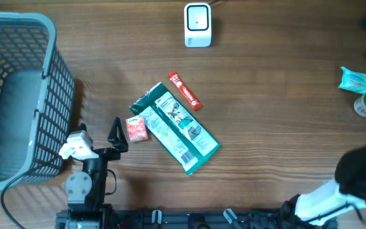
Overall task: Scan the item barcode
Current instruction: 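Carry the AXE box to the right side and release it, then grasp the red Nescafe stick with the right gripper, then hold the Nescafe stick under the scanner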
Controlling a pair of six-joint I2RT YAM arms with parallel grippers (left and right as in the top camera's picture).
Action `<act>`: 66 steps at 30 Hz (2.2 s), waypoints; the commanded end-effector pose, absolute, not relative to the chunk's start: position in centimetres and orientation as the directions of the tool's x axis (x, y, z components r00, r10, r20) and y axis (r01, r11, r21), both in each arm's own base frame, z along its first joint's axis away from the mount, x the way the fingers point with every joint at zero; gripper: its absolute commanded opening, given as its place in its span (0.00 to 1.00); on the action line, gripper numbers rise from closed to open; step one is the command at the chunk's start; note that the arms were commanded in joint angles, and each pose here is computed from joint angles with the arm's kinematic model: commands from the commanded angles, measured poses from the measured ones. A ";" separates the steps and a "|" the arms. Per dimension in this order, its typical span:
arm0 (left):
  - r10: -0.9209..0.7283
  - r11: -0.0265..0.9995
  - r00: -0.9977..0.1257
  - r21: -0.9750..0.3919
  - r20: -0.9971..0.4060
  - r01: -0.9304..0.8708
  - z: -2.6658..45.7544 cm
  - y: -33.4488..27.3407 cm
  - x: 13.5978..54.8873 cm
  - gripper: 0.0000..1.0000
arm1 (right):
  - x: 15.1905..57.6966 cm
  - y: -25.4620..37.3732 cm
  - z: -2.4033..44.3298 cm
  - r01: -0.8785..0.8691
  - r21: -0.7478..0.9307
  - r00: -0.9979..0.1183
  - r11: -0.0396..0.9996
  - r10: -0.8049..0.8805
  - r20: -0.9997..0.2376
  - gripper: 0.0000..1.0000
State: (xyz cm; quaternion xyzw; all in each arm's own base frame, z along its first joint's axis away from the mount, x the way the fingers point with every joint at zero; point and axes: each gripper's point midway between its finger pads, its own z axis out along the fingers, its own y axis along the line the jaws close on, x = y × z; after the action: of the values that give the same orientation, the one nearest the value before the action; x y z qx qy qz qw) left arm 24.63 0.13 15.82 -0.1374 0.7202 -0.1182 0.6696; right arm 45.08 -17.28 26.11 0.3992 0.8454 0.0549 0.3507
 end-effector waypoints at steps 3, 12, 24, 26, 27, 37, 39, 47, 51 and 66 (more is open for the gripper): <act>-0.345 0.939 -0.062 -0.344 -0.937 -0.029 15.8 0.0 24.6 1.00 | 44.0 8.2 21.4 0.008 0.543 -0.910 0.840 0.231 -0.344 1.00; -0.345 0.939 -0.062 -0.344 -0.937 -0.029 15.8 0.0 24.6 1.00 | 42.5 25.5 4.5 -0.548 -0.107 -0.747 0.830 -0.543 -0.385 0.83; -0.345 0.939 -0.062 -0.344 -0.937 -0.029 15.8 0.0 24.6 1.00 | 41.0 27.2 -1.1 -0.669 -0.096 -0.688 0.737 -0.662 -0.297 0.70; -0.345 0.939 -0.062 -0.344 -0.937 -0.029 15.8 0.0 24.6 1.00 | 40.2 26.6 -2.6 -0.674 -0.089 -0.698 0.733 -0.672 -0.246 0.46; -0.345 0.939 -0.062 -0.344 -0.937 -0.029 15.8 0.0 24.6 1.00 | 39.7 26.3 -3.0 -0.675 -0.085 -0.705 0.733 -0.674 -0.220 0.34; -0.345 0.939 -0.062 -0.344 -0.937 -0.029 15.8 0.0 24.6 1.00 | 31.3 28.8 13.8 0.118 0.372 -0.967 0.921 0.022 0.253 0.04; -0.345 0.939 -0.062 -0.344 -0.937 -0.029 15.8 0.0 24.6 1.00 | 28.5 29.4 15.7 0.335 0.376 -0.868 0.864 0.127 0.480 0.04; -0.345 0.939 -0.062 -0.344 -0.937 -0.029 15.8 0.0 24.6 1.00 | 25.2 33.8 22.7 0.263 0.784 -0.805 0.563 -0.321 0.500 0.04; -0.345 0.939 -0.062 -0.344 -0.937 -0.029 15.8 0.0 24.6 1.00 | 25.1 34.5 24.4 0.097 0.921 -0.839 0.378 -0.467 0.280 0.04; -0.345 0.939 -0.062 -0.344 -0.937 -0.029 15.8 0.0 24.6 1.00 | 28.6 32.6 24.6 0.837 0.208 -0.306 0.506 0.120 0.944 0.04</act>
State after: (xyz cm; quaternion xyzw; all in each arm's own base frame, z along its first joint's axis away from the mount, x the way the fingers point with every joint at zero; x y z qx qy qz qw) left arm 24.63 0.13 15.82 -0.1373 0.7203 -0.1183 0.6696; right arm 26.64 34.29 25.21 0.1376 0.7639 0.4746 -0.4150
